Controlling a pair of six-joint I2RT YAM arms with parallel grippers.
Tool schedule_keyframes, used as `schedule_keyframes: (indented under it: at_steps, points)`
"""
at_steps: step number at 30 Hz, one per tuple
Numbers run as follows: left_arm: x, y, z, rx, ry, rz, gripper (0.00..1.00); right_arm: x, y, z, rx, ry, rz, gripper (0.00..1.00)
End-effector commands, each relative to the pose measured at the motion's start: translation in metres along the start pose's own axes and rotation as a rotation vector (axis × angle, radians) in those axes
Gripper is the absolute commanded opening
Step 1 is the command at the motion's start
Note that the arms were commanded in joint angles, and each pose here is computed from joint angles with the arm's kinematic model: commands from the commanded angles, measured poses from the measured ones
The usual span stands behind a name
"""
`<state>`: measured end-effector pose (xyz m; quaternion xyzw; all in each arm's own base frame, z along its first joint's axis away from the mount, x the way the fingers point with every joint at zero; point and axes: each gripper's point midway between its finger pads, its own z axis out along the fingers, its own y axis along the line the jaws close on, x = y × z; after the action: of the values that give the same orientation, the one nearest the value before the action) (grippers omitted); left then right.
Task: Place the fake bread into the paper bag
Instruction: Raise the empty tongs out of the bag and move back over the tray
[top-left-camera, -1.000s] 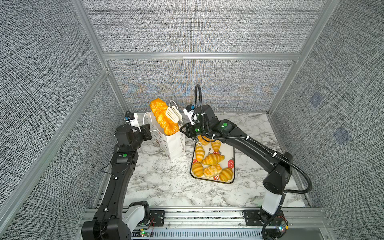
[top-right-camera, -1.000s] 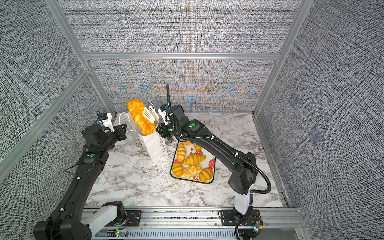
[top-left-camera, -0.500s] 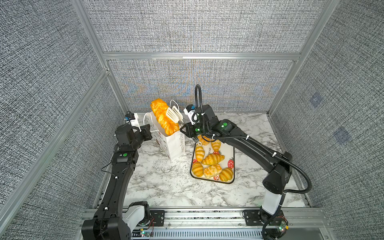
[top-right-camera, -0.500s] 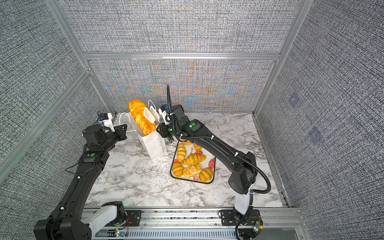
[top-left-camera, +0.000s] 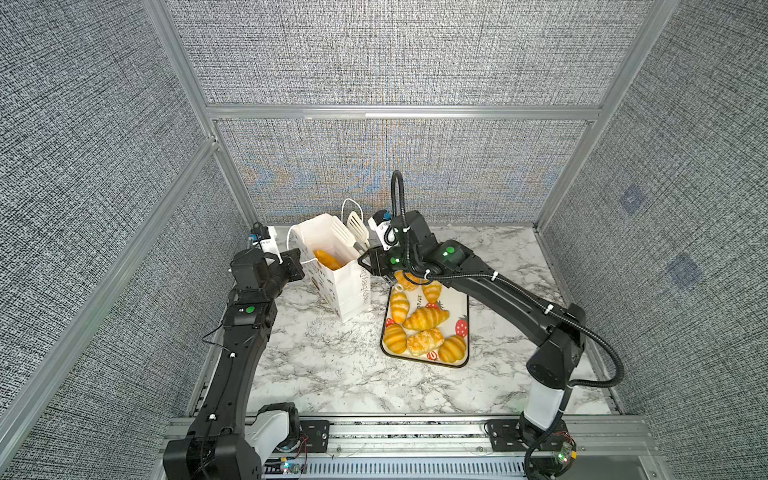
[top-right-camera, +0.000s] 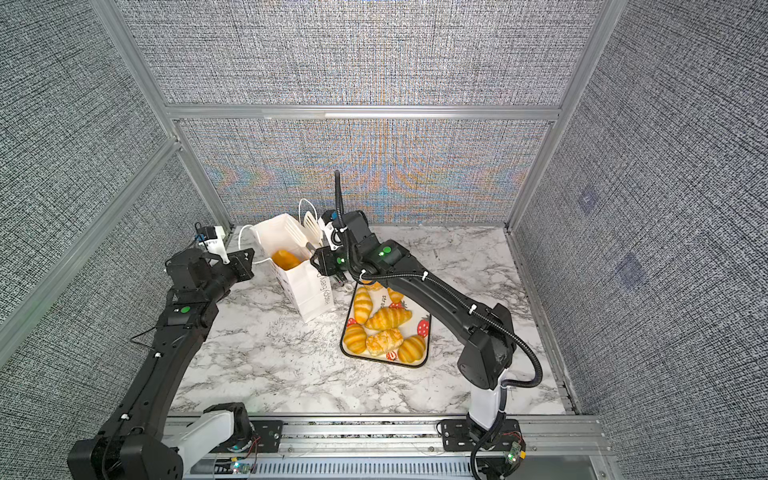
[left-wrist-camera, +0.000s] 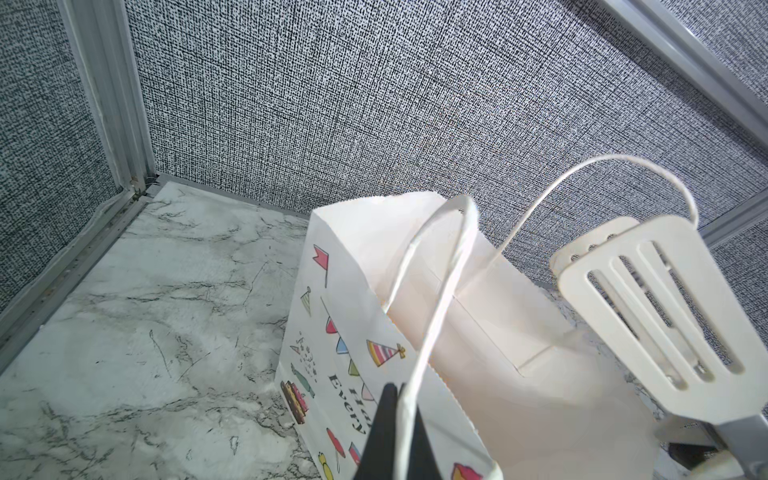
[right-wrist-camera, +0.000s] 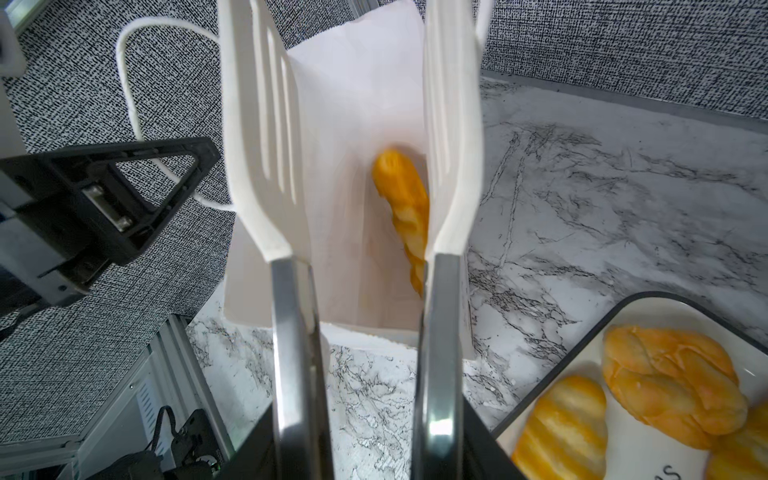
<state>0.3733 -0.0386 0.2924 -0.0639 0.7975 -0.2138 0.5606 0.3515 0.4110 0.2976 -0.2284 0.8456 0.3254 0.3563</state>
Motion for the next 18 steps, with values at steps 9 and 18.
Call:
schedule_keyframes:
  at_steps: [9, 18]
  points:
    - [0.001, -0.001, 0.001, 0.01, 0.004, -0.003, 0.0, -0.015, 0.013, -0.014, -0.032, -0.062, -0.007, 0.48]
    - [0.001, -0.002, 0.0, 0.014, 0.002, -0.001, 0.0, -0.021, 0.024, -0.035, -0.04, -0.087, -0.023, 0.48]
